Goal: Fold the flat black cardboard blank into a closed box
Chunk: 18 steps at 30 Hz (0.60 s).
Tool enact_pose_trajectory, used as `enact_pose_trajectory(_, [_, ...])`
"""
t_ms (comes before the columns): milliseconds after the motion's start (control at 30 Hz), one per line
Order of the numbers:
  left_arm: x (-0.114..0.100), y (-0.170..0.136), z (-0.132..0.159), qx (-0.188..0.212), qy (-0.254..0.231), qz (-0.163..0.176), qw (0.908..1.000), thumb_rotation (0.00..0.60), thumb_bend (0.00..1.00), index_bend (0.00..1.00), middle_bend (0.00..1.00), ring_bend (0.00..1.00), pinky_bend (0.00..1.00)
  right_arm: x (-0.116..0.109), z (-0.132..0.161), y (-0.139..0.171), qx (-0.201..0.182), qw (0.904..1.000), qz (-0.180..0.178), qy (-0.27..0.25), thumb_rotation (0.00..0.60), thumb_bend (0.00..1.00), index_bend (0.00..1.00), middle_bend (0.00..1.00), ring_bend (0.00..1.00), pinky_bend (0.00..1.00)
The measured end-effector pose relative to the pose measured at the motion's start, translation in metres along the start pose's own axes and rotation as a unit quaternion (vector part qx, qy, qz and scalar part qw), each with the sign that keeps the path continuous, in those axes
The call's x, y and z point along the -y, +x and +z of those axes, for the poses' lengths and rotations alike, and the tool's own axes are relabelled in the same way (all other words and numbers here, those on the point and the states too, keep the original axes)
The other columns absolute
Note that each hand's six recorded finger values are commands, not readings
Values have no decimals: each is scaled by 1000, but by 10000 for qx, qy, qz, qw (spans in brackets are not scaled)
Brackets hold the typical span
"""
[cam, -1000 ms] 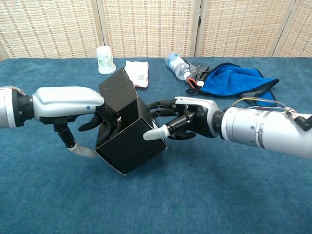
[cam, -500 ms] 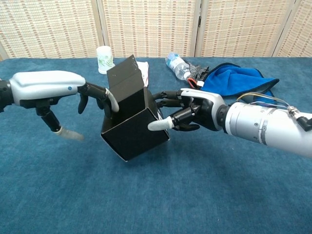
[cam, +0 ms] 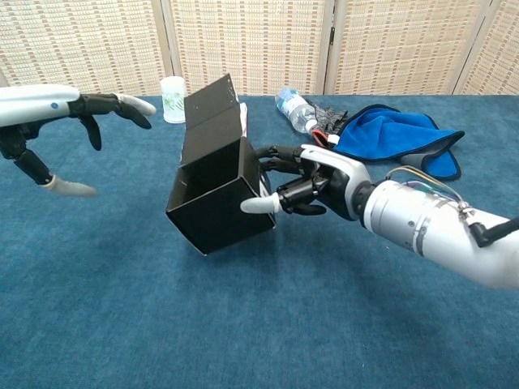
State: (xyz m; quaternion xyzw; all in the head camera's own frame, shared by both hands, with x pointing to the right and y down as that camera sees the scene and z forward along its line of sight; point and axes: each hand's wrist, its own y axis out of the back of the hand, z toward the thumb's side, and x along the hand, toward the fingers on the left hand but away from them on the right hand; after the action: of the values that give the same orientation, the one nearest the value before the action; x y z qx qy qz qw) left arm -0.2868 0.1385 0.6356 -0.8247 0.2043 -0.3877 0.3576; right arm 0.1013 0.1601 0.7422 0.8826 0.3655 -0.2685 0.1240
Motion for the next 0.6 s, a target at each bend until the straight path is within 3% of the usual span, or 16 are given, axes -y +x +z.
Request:
enact_pose_trajectory(133, [-1, -7, -12, -307, -241, 49, 9992, 600, 218, 11, 0, 28, 290, 7, -8, 0, 15, 9998, 1, 214, 600, 296, 290, 314, 720, 1000])
enact_pose_trajectory(367, [7, -18, -22, -642, -838, 86, 9944, 600, 208, 0, 0, 15, 289, 12, -17, 10, 115, 9985, 162, 515, 600, 140, 11, 114, 658, 1000])
enact_pose_trajectory(600, [17, -24, -24, -779, -1425, 82, 9867, 600, 203, 0, 0, 7, 281, 8, -16, 28, 278, 9963, 395, 717, 600, 82, 0, 17, 605, 1000])
